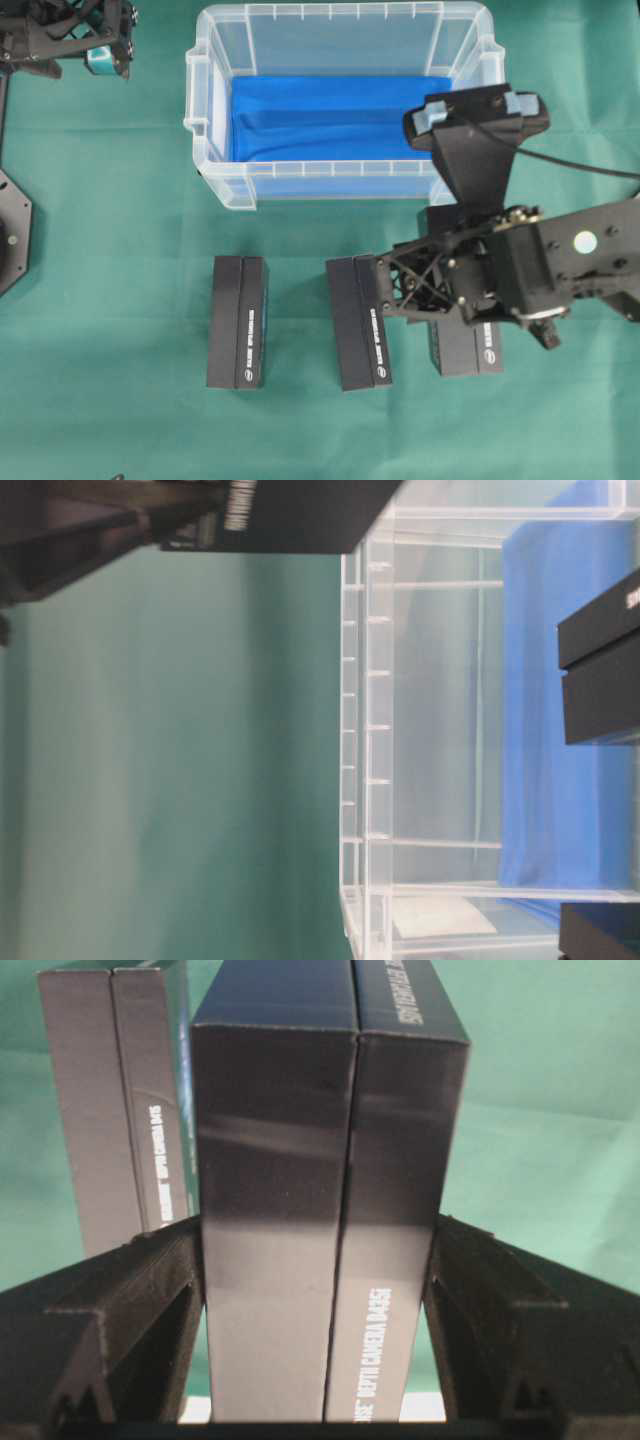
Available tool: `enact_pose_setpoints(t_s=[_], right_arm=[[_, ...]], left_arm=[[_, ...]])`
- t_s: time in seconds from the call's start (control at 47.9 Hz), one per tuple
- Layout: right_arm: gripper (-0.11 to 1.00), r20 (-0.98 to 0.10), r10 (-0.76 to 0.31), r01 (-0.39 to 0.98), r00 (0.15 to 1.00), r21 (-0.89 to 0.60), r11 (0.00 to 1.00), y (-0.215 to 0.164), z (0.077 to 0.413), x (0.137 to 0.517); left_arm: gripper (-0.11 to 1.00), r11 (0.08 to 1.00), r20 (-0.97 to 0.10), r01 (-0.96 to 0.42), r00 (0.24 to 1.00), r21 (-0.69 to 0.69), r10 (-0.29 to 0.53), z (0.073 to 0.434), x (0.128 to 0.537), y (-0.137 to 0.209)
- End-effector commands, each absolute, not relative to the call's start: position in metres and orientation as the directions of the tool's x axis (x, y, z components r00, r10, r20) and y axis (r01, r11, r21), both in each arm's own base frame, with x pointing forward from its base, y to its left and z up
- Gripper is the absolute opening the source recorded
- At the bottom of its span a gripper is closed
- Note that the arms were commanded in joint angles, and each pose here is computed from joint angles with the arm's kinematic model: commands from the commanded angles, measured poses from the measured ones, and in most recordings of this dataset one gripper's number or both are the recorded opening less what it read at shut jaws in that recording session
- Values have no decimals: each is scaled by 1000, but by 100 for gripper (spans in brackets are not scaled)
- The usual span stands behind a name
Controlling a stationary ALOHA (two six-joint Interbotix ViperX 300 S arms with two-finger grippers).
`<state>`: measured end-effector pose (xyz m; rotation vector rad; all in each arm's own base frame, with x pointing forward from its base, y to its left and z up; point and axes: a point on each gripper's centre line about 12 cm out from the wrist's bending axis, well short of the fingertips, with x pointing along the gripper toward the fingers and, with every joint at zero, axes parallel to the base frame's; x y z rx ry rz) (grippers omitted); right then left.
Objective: Take out the box from the case.
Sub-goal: 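Carry the box forward to the right of the middle box, then lower the box onto the cloth and open the right gripper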
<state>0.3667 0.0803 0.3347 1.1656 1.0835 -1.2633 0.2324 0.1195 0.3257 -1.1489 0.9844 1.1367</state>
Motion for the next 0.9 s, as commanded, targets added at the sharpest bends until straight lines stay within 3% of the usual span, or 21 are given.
enact_pose_setpoints(t_s=[0.0,0.376,0.605,0.876], right_arm=[[64,-993,-103,997,66,69,-30,81,337,365],[64,-996,-92,999,-1,4,-54,83,278,357],[64,-996,-23,995,81,82,-58,90,242,361],[64,-996,17,992,92,90,-84,94,220,357]], left_arm=[[98,39,-967,-982,191,-187,167,333,230,120],[98,38,-968,-982,189,-185,168,332,230,120],[98,38,-968,-982,189,-185,168,332,230,120],[98,39,-968,-982,189,-185,168,332,230,120]])
